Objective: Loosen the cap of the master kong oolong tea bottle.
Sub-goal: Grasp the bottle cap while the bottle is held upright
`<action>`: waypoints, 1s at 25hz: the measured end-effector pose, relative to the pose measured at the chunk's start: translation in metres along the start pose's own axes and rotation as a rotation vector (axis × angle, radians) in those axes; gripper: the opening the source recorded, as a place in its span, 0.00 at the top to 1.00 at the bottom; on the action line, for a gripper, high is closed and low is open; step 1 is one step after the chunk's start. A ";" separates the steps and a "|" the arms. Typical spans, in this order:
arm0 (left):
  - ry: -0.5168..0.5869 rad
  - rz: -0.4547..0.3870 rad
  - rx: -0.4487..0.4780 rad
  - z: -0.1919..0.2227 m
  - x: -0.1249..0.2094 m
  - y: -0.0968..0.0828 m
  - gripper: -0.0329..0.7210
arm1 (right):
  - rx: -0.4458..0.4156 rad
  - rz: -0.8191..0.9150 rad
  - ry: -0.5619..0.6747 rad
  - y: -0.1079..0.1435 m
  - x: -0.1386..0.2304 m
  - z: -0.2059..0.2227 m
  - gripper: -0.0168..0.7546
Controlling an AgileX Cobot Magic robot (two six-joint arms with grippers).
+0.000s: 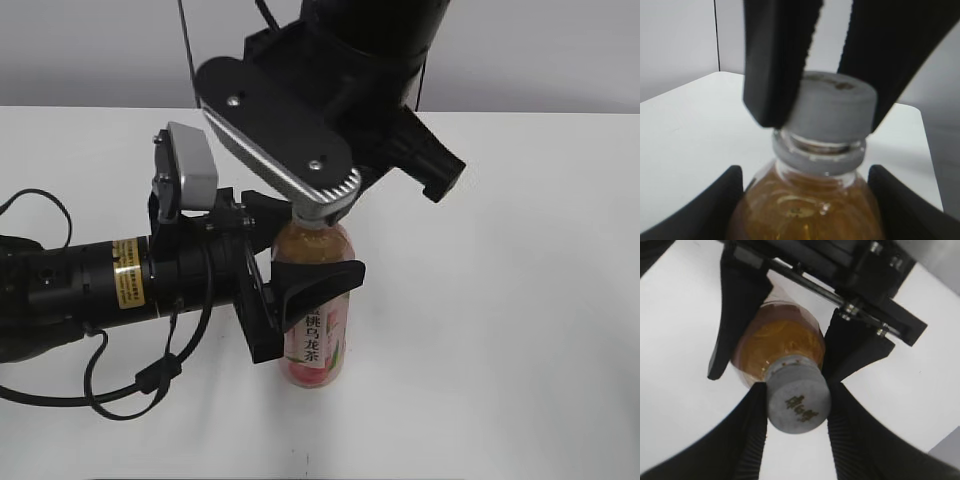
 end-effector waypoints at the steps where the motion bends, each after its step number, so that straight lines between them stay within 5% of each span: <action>1: 0.000 0.000 0.000 0.000 0.000 0.000 0.35 | 0.002 -0.054 0.000 0.000 0.000 0.000 0.62; 9: -0.001 0.000 0.000 0.000 0.000 0.000 0.35 | 0.019 -0.342 -0.008 -0.002 -0.001 0.000 0.62; 25: -0.001 -0.002 0.000 0.000 0.000 0.000 0.35 | 0.034 -0.642 -0.010 -0.003 -0.001 -0.001 0.61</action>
Point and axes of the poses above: a point on each arm's last joint axis where the gripper is mounted, z pointing out along that axis toward the gripper, y along the wrist's bending axis when the last joint is at zero, x = y × z, the point moved 5 cm from there along z, pointing out along that axis toward the gripper, and after that the axes turned 12 degrees about -z, right-handed, at the moved point
